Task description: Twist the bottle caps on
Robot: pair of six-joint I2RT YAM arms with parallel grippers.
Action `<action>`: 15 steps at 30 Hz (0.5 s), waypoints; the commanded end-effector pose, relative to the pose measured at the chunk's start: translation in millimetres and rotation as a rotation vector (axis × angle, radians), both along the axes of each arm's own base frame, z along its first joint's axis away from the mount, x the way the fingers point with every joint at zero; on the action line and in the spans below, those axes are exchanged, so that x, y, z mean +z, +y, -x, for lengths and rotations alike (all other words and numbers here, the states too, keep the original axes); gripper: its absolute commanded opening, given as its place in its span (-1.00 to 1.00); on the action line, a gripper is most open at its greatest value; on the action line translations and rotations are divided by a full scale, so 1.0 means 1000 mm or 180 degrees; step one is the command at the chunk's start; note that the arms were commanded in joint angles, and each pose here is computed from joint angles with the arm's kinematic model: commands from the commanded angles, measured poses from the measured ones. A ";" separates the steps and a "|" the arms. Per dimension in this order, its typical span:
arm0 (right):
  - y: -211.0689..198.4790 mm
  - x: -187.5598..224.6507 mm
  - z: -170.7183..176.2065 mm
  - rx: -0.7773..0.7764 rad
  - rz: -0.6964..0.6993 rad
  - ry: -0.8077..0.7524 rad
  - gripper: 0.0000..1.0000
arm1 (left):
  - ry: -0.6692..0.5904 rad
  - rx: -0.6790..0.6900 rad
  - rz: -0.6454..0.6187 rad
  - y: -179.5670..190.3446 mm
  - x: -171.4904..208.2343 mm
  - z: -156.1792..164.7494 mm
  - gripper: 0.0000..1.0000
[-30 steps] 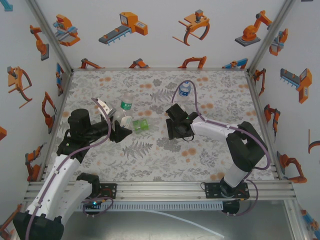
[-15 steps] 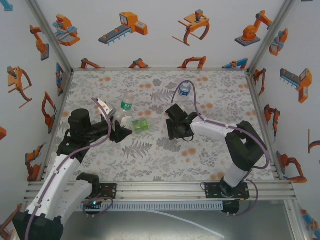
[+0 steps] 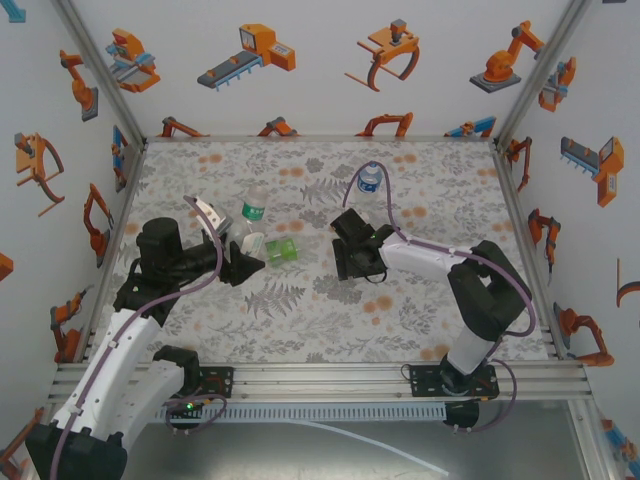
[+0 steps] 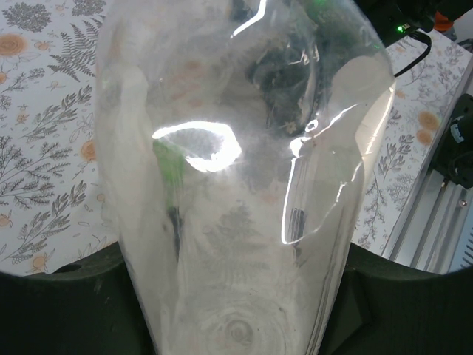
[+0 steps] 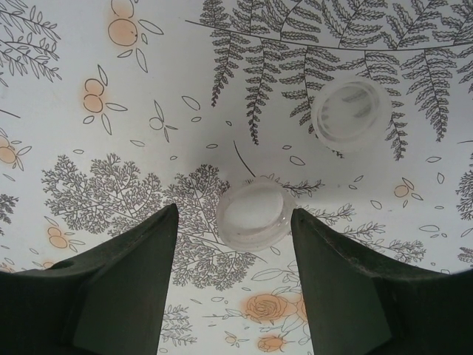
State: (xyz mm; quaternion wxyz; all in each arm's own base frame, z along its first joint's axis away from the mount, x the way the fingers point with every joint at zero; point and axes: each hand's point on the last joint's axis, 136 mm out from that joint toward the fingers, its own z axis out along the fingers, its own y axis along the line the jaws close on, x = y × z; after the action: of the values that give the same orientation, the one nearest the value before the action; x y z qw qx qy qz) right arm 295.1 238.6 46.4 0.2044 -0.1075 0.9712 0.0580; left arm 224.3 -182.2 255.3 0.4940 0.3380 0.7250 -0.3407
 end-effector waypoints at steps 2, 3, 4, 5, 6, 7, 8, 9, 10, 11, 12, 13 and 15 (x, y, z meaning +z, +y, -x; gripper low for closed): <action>-0.009 -0.012 0.004 -0.0007 0.0134 0.0083 0.16 | -0.0092 -0.0119 -0.0001 -0.004 0.008 0.004 -1.00; -0.008 -0.012 0.003 -0.0010 0.0132 0.0081 0.16 | -0.0088 -0.0117 -0.0003 -0.004 0.008 0.004 -1.00; -0.009 -0.012 0.004 -0.0007 0.0137 0.0086 0.15 | -0.0095 -0.0121 -0.0004 -0.004 0.008 0.005 -1.00; -0.009 -0.013 0.004 -0.0009 0.0141 0.0092 0.14 | -0.0097 -0.0121 -0.0005 -0.004 0.008 0.005 -1.00; -0.009 -0.014 0.005 -0.0006 0.0141 0.0095 0.14 | -0.0094 -0.0120 -0.0007 -0.004 0.008 0.004 -1.00; -0.009 -0.015 0.004 -0.0009 0.0138 0.0099 0.13 | -0.0093 -0.0126 -0.0006 -0.005 0.008 0.005 -1.00; -0.009 -0.016 0.005 -0.0007 0.0142 0.0106 0.13 | -0.0097 -0.0128 -0.0007 -0.005 0.008 0.005 -1.00; -0.009 -0.016 0.005 -0.0009 0.0137 0.0110 0.12 | -0.0088 -0.0122 -0.0009 -0.004 0.007 0.005 -1.00; -0.009 -0.017 0.005 -0.0006 0.0138 0.0117 0.11 | -0.0090 -0.0126 -0.0006 -0.005 0.008 0.005 -1.00; -0.009 -0.018 0.006 -0.0011 0.0138 0.0124 0.10 | -0.0087 -0.0133 -0.0010 -0.005 0.007 0.005 -1.00; -0.009 -0.018 0.006 -0.0011 0.0136 0.0124 0.09 | -0.0084 -0.0131 -0.0008 -0.005 0.008 0.005 -1.00; -0.009 -0.019 0.007 -0.0012 0.0135 0.0137 0.09 | -0.0078 -0.0133 -0.0013 -0.005 0.007 0.005 -1.00; -0.009 -0.021 0.007 -0.0012 0.0135 0.0141 0.08 | -0.0080 -0.0136 -0.0014 -0.005 0.007 0.005 -1.00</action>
State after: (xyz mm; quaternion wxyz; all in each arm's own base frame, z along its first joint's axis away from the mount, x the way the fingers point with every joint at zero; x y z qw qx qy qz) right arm 291.9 236.0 36.3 0.1936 -0.1091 0.9737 0.0503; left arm 223.1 -183.7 254.1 0.4920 0.3428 0.7241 -0.3407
